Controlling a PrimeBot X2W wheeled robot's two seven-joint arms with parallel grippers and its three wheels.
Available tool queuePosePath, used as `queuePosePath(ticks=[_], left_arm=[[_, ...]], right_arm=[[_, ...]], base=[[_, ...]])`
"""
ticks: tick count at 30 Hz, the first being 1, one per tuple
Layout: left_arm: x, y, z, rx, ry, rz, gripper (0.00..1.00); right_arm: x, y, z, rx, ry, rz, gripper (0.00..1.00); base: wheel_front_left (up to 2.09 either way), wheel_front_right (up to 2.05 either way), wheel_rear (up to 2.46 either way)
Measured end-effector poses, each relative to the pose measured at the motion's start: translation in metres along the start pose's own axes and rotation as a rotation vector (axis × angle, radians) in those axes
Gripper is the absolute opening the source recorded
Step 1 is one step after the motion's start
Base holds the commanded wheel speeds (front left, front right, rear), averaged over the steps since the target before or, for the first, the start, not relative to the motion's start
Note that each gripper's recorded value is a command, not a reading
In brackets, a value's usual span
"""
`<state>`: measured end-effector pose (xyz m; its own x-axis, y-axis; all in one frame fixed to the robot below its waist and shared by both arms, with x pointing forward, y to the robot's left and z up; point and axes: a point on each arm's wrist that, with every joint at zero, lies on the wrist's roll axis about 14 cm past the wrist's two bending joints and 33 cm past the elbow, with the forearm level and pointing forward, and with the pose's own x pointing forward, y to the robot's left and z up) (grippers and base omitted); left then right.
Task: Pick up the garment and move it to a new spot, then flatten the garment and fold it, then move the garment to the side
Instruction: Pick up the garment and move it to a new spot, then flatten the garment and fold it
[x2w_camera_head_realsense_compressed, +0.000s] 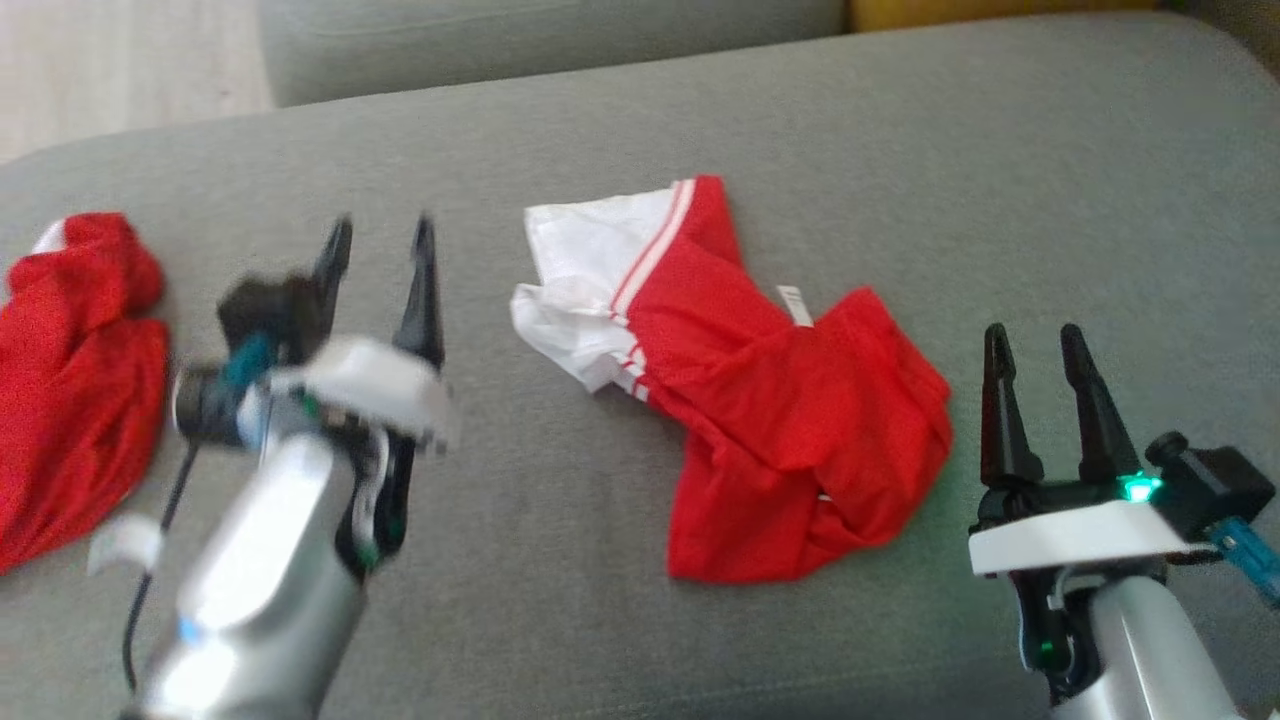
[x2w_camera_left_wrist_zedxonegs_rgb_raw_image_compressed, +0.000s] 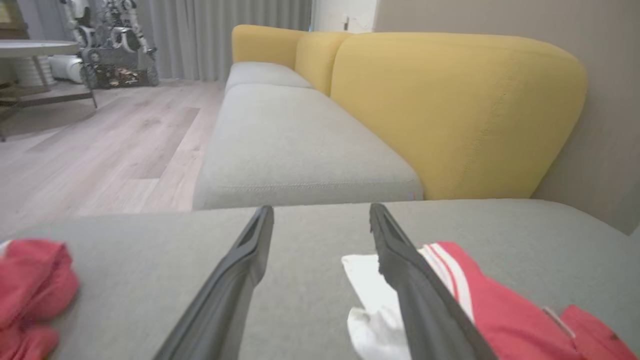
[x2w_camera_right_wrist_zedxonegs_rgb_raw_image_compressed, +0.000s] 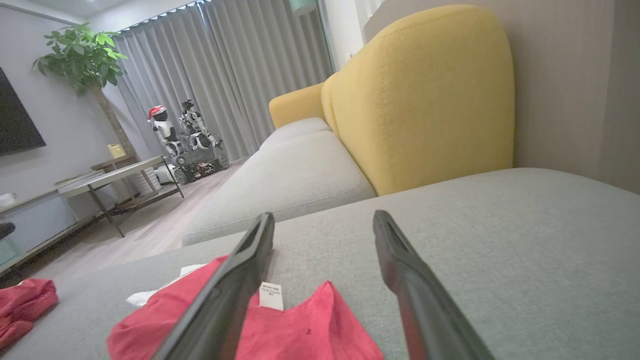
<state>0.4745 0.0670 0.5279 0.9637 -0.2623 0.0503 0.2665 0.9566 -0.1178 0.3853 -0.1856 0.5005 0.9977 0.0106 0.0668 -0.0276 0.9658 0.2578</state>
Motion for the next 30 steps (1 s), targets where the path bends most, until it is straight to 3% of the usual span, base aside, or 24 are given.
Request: queuePosePath(ticks=[6, 13, 19, 26, 30], left_arm=[[-0.051, 0.031, -0.017, -0.042, 0.027, 0.118, 1.00], [-0.074, 0.034, -0.010, -0.080, -0.014, 0.161, 1.00], [-0.107, 0.037, -0.032, -0.087, 0.037, 0.198, 1.00], [-0.114, 0.045, -0.036, -0.095, 0.039, 0.224, 1.00], [-0.115, 0.045, -0.040, -0.096, 0.048, 0.220, 1.00]], right_arm=[[0.006, 0.021, -0.001, 0.009, 0.001, 0.063, 1.00], [0.000, 0.029, -0.007, 0.006, 0.019, 0.085, 1.00], [-0.006, 0.033, -0.014, 0.000, 0.041, 0.099, 1.00], [-0.004, 0.039, -0.016, -0.014, 0.048, 0.117, 1.00], [-0.003, 0.059, -0.025, -0.034, 0.075, 0.182, 1.00]], base=[[0.00, 0.00, 0.00], [0.00, 0.00, 0.00], [0.00, 0.00, 0.00], [0.00, 0.00, 0.00], [0.00, 0.00, 0.00]])
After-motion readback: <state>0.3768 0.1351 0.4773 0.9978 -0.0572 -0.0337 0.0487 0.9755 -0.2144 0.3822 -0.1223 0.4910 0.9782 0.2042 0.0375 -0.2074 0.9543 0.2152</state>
